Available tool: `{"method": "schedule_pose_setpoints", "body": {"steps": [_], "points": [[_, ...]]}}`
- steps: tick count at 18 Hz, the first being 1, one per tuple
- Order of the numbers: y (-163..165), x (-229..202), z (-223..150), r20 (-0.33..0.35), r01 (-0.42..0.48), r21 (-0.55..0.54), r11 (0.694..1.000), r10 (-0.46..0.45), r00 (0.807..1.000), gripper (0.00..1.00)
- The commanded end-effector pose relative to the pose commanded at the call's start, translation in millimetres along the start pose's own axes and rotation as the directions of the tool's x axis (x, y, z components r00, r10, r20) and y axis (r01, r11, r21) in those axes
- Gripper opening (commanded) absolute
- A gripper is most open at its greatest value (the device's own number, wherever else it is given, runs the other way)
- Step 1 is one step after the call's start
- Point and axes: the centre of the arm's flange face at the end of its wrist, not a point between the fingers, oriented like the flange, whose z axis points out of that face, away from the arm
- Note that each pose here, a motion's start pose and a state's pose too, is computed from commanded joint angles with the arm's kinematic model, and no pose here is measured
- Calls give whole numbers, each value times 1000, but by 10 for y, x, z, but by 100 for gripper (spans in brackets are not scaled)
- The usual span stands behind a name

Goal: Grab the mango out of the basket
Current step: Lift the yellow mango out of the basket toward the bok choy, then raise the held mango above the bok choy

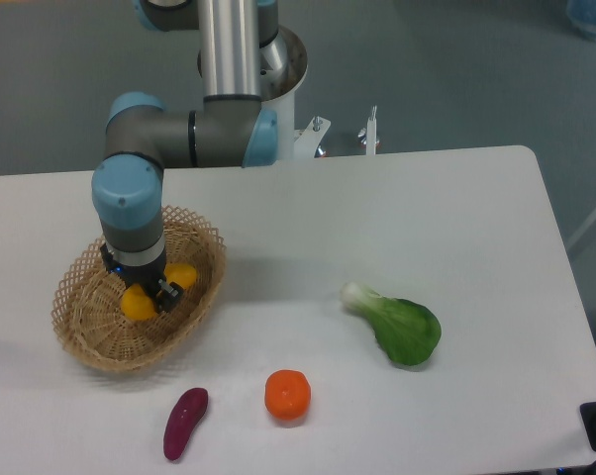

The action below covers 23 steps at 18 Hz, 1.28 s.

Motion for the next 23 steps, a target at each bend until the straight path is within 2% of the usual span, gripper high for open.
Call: {"method": "schedule_pose_setpoints", "body": {"steps": [8,12,17,23], "points": [[166,-780,-519,84,102,72,992,-108,991,13],[467,-1239,-613,106,160,75,984,-168,980,13],[857,-1705,-718,114,132,50,990,-137,984,13],[1446,-2169,-772,114,49,-59,997,-42,993,13]]}}
